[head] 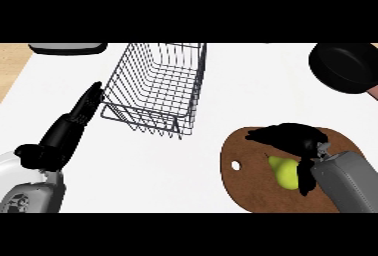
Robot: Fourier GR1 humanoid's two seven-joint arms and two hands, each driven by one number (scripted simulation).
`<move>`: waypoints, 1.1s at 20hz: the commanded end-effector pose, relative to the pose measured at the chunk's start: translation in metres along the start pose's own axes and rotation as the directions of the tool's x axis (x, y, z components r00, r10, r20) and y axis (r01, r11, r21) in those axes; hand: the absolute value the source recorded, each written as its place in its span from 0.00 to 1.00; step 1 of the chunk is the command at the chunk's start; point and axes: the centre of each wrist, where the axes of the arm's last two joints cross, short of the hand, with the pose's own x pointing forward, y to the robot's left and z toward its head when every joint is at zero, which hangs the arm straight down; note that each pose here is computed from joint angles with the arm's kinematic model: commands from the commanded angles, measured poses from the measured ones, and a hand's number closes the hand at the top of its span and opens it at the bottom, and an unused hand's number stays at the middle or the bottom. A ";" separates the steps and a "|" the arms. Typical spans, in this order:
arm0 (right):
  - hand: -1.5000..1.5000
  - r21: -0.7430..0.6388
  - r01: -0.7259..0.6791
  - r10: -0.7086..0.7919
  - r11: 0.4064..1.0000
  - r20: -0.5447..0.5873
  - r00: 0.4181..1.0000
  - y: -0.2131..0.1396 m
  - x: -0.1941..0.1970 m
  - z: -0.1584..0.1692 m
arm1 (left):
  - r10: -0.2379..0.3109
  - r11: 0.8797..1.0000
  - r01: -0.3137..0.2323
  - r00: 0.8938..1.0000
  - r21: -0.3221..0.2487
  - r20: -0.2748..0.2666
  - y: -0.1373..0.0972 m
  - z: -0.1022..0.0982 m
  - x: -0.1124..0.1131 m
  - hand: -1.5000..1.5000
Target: Pick the pear from the cutting board and place it in the basket
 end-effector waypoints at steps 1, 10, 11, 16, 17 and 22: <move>0.00 0.035 -0.009 0.009 0.999 -0.015 1.000 0.014 0.004 -0.007 | 0.010 1.000 -0.010 1.000 -0.009 0.012 0.006 -0.008 -0.004 0.50; 0.00 0.138 -0.012 0.010 0.990 0.011 1.000 0.026 0.005 -0.019 | 0.002 1.000 -0.002 1.000 -0.016 0.010 -0.006 0.006 0.018 0.50; 0.00 0.137 -0.019 0.019 0.990 0.001 1.000 0.030 -0.004 -0.016 | 0.005 1.000 -0.005 1.000 -0.007 0.006 -0.002 -0.008 0.011 0.50; 1.00 0.186 -0.050 0.047 0.981 0.020 0.999 0.023 -0.018 -0.023 | 0.010 1.000 -0.010 1.000 -0.025 0.027 0.008 -0.005 0.009 0.50; 1.00 0.181 -0.064 0.057 0.981 0.045 0.997 0.035 -0.005 -0.016 | -0.003 1.000 0.003 1.000 0.004 0.003 -0.009 -0.008 -0.001 0.50; 1.00 0.146 -0.169 0.153 0.975 0.115 0.982 0.059 0.011 -0.032 | 0.002 1.000 -0.002 1.000 -0.006 0.007 -0.013 -0.006 0.004 0.50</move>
